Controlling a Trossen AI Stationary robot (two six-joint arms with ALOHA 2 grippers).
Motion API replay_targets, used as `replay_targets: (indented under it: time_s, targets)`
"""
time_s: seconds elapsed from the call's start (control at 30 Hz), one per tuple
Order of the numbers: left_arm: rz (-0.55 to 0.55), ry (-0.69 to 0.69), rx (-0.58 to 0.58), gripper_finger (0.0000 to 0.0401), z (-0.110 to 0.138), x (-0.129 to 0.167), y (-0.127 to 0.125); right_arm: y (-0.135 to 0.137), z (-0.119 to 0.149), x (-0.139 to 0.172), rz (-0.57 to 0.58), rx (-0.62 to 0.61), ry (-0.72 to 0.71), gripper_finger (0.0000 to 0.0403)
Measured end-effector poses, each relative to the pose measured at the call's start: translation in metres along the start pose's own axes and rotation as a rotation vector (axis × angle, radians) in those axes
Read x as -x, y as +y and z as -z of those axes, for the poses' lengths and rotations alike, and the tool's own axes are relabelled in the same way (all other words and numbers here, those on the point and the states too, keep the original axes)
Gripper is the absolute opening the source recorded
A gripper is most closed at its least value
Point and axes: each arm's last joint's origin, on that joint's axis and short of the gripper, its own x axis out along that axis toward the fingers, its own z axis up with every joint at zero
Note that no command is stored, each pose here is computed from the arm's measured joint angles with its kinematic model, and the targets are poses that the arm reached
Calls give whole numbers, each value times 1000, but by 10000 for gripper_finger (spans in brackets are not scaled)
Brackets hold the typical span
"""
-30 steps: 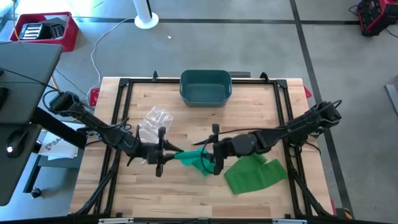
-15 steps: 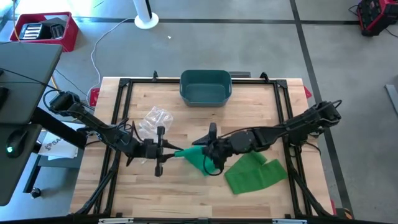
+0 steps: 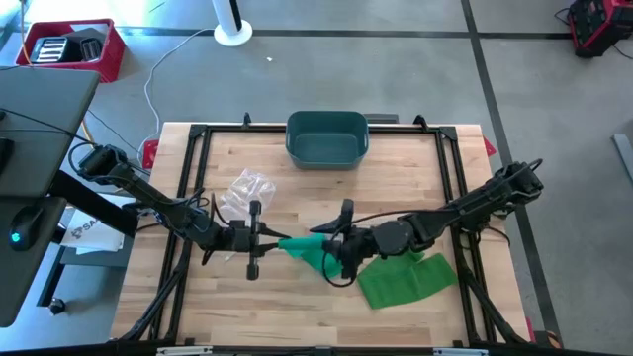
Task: Roll bandage
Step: Roll the blue bandage
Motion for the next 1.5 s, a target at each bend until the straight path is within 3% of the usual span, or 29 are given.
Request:
replay_targets:
  time_s: [0.17, 0.3, 0.63, 0.8, 1.07, 1.17, 1.3, 1.4, 1.5]
  targets:
    - [-3, 1, -182, 15, 0, 0, 0, 1, 3, -1, -45, -203, 5, 140]
    - [-13, -13, -234, 8, -2, 0, 1, -2, 7, -3, -41, -296, 28, 141]
    - [-1, -34, -226, 7, -5, 2, -3, -21, 4, 9, -52, -280, 19, 197]
    - [-18, -26, -202, 6, -6, 6, -7, -26, 4, 26, -58, -213, 101, 201]
    - [-122, -66, -204, 6, -19, 9, -6, -21, 7, 44, -141, -265, 196, 201]
    - [-152, -81, -235, 6, -32, 8, -4, -12, 23, 39, -213, -292, 215, 201]
    - [-191, -67, -293, 6, -48, 5, 0, -3, 67, 29, -256, -433, 250, 198]
    - [-235, -14, -346, 6, -53, 5, 2, 3, 97, 27, -300, -566, 243, 194]
    - [-317, 85, -397, 6, -54, 4, 4, 17, 117, 32, -377, -614, 268, 193]
